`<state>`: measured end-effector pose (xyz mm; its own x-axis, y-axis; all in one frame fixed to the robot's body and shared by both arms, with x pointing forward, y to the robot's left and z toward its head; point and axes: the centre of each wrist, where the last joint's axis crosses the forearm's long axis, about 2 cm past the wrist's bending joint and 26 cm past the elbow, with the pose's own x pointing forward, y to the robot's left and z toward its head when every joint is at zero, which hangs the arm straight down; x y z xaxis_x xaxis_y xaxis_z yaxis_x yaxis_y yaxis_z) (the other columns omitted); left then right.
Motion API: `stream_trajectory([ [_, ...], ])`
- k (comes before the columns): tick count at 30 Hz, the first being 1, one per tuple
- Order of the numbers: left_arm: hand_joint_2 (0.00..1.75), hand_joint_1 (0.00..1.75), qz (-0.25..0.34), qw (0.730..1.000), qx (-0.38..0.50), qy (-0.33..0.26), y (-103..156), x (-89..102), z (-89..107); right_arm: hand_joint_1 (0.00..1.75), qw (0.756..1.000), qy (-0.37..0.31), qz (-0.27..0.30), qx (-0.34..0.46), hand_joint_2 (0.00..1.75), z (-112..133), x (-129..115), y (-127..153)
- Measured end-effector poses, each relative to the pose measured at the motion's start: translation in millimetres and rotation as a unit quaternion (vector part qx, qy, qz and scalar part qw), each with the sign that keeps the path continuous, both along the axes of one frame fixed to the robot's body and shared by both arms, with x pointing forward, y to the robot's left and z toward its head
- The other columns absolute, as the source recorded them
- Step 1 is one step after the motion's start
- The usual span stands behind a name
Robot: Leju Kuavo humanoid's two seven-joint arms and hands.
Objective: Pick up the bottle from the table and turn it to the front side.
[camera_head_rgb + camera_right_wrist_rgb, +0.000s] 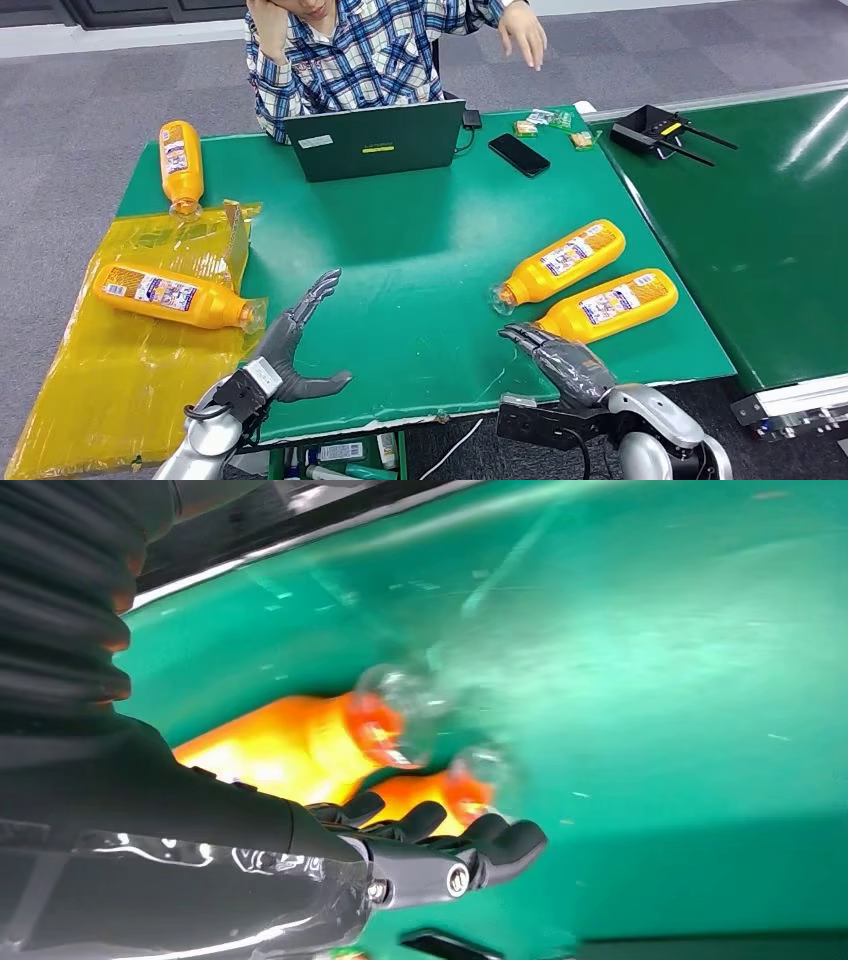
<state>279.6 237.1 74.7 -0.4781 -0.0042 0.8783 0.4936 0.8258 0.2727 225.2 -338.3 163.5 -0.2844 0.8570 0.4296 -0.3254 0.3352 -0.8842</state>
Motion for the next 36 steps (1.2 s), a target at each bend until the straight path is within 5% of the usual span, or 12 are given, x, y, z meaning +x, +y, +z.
stream_trajectory([
  [5,1.75,0.00,0.003,1.000,-0.002,0.002,0.5,-2.5,-1.6,0.00,0.976,0.034,-0.120,-0.177,1.75,7.1,5.1,-14.9],
  [13,1.75,0.00,0.006,1.000,-0.006,0.009,2.5,-8.7,-5.3,0.00,0.932,0.031,-0.225,-0.282,1.75,26.2,3.1,-70.3],
  [36,1.75,0.00,0.008,1.000,-0.015,0.011,3.1,-12.0,-5.9,0.00,0.889,0.014,-0.291,-0.354,1.75,53.5,-14.2,-118.5],
])
